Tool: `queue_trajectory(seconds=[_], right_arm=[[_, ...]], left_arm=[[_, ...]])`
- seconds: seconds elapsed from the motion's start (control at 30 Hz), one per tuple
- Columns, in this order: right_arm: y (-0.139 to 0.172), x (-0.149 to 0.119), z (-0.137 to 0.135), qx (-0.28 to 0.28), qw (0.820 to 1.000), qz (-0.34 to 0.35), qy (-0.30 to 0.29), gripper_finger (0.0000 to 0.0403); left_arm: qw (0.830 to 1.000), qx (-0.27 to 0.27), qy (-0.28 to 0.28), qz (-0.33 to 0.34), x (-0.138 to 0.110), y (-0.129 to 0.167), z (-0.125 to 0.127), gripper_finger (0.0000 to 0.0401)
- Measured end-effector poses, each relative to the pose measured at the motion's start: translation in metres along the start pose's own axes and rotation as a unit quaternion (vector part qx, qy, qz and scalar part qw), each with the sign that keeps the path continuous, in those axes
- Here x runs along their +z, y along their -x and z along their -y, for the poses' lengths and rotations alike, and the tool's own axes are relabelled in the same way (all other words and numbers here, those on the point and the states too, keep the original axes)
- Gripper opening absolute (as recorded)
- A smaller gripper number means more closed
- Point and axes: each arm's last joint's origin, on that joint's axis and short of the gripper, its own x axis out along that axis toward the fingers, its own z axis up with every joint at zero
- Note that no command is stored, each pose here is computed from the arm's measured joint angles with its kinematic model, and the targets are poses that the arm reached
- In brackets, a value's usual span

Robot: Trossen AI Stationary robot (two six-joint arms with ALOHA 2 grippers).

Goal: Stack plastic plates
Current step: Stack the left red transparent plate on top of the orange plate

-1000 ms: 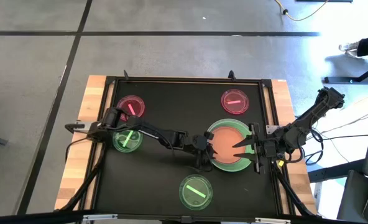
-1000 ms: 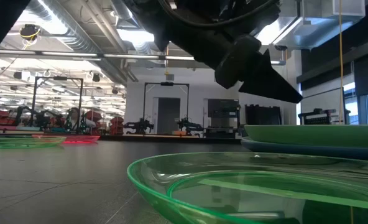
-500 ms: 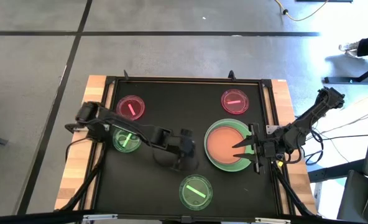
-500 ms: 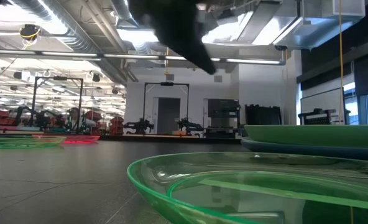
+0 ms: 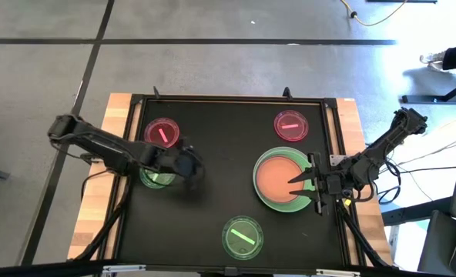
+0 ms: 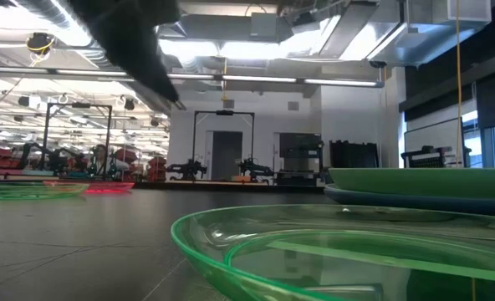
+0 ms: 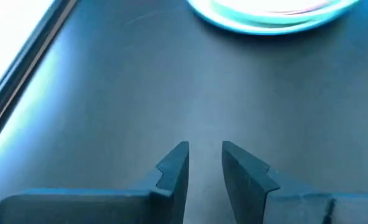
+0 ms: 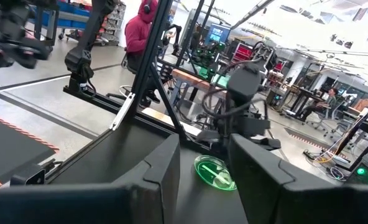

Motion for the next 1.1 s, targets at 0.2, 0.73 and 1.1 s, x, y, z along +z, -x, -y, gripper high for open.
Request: queue_trajectory(seconds=[0.2,0.73,1.1], right_arm=[[0.0,0.0,0.0,0.0,1.0,0.0,0.0,0.0133],[0.0,0.0,0.0,0.0,1.0,0.0,0.001,0.0133],[0.0,-0.001,0.0,0.002,1.0,-0.005,0.004,0.0133]], left_arm=[[0.995,0.065,0.077,-0.023,-0.021,-0.006,-0.028,0.0089],[0.921,0.177,0.195,-0.288,-0.056,-0.051,-0.093,0.0089],[0.887,0.206,0.178,-0.372,-0.06,-0.082,-0.099,0.0089]])
